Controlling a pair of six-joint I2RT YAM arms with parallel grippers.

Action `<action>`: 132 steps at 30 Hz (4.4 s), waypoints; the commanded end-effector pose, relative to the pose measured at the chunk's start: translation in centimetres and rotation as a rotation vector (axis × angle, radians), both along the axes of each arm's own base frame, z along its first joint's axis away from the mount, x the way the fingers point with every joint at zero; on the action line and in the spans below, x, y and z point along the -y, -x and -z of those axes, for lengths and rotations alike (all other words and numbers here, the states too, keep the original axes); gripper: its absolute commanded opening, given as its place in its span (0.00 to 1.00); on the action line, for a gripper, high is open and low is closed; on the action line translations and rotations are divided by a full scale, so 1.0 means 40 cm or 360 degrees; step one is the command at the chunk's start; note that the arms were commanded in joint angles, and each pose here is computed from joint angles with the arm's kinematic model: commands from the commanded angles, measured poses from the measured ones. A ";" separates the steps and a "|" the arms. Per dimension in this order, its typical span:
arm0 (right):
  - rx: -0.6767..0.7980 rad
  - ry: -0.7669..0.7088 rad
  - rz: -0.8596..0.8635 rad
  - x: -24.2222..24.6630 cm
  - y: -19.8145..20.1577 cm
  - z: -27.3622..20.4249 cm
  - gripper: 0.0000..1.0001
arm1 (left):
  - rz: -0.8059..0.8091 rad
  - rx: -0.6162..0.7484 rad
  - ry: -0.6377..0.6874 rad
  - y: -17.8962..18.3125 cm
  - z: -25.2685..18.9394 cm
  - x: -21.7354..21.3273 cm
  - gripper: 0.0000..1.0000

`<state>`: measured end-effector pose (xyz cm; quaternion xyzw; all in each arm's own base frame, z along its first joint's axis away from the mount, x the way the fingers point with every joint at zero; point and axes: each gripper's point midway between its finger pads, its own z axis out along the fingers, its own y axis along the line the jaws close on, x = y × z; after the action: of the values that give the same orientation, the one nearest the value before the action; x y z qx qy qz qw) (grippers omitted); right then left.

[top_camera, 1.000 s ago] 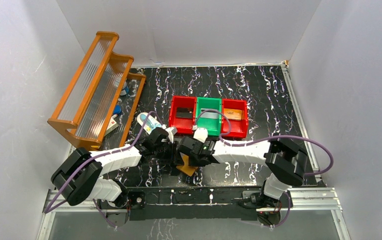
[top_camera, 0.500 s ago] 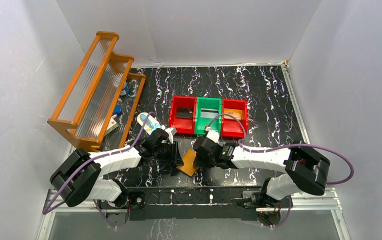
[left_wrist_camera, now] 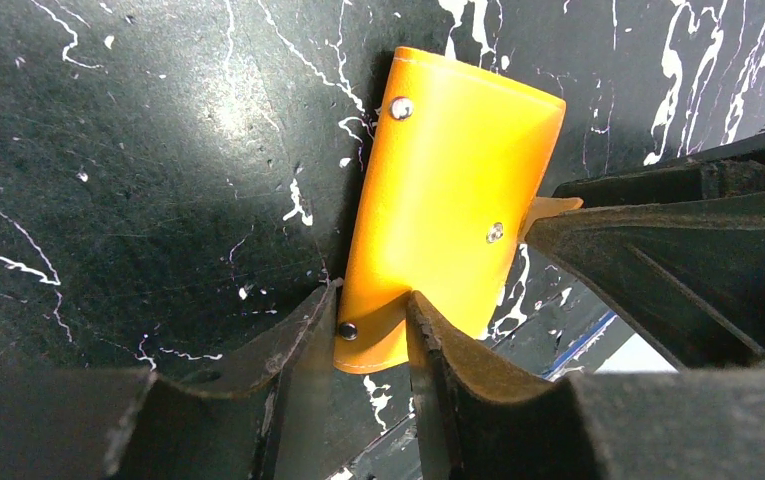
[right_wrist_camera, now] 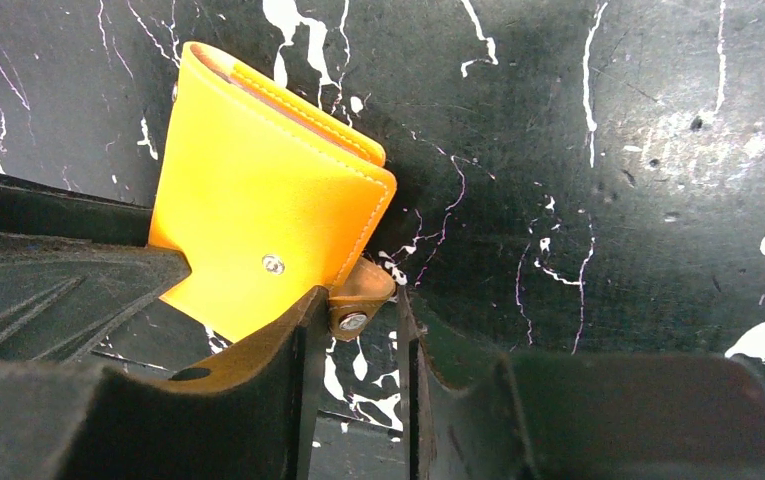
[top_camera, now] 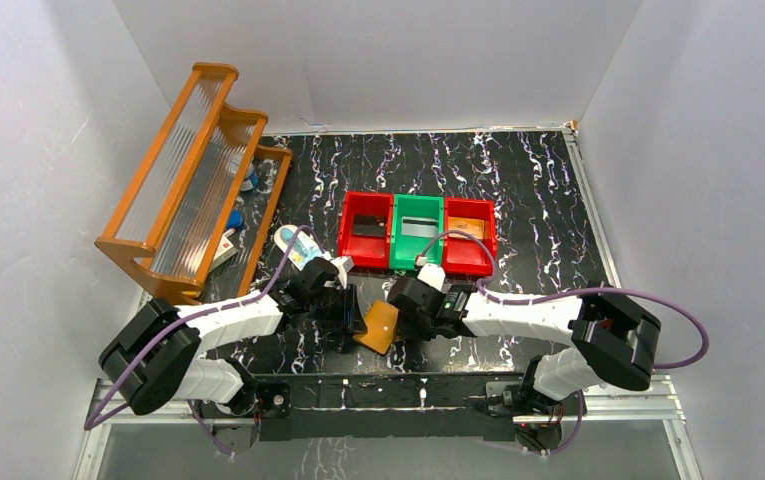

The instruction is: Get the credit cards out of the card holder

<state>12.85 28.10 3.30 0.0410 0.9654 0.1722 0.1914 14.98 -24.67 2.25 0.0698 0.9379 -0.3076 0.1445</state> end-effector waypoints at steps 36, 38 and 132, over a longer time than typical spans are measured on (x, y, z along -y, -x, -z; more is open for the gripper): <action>-0.0129 -0.0542 0.0204 0.016 0.003 -0.005 0.17 | 0.0045 -0.0034 -0.0043 0.019 -0.021 -0.008 0.32; -0.0088 -0.0548 0.0191 0.017 -0.004 -0.017 0.12 | 0.0049 -0.0029 -0.0041 0.018 -0.025 -0.008 0.32; -0.0124 -0.0552 -0.0022 0.066 -0.045 -0.006 0.10 | 0.0016 0.0183 0.0049 -0.052 -0.157 0.030 0.48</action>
<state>14.34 25.19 3.53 0.0664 0.9317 0.3287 0.1399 16.42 -24.02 4.97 0.0689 0.9455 -0.2691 0.1701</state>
